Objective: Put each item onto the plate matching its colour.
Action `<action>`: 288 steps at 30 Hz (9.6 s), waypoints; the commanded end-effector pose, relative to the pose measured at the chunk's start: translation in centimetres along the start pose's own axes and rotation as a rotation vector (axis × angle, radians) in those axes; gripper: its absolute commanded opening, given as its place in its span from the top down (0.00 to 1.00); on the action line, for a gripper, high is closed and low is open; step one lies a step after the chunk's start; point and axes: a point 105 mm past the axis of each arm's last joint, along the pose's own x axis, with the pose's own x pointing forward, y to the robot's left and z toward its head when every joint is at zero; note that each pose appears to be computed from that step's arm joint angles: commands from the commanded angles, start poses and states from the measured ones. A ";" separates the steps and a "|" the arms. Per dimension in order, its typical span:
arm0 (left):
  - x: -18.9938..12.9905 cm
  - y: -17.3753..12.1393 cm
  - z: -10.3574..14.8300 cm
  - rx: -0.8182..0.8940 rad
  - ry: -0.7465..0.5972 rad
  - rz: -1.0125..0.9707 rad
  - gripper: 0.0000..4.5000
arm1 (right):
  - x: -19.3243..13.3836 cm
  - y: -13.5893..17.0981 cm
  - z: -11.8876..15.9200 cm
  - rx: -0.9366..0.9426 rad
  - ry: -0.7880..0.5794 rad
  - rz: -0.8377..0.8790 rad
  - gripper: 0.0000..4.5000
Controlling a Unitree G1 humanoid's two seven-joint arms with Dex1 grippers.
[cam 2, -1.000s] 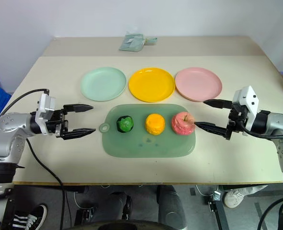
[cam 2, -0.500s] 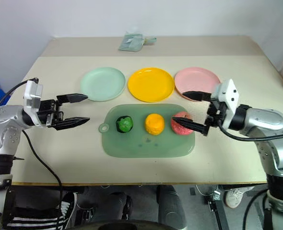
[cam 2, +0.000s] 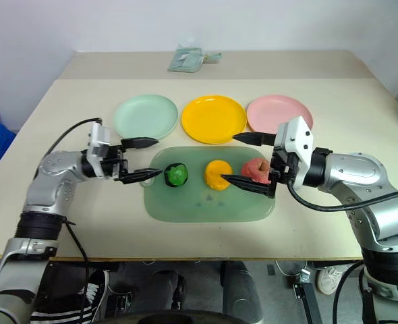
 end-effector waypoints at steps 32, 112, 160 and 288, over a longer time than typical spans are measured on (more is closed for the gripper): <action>4.3 -0.6 -3.6 0.129 0.030 0.015 0.39 | 1.1 -0.5 1.5 -0.055 -0.032 -0.019 0.00; -4.5 -2.2 3.7 0.059 -0.053 0.109 0.00 | 5.5 -3.3 -3.8 0.110 0.201 0.026 0.40; -4.0 -2.3 3.0 0.053 -0.045 0.125 0.00 | 7.2 -1.1 -4.5 0.084 0.707 0.122 0.34; -0.5 -2.0 7.2 0.009 -0.246 0.124 0.00 | -2.9 -15.1 -3.9 -0.234 0.774 -0.405 0.26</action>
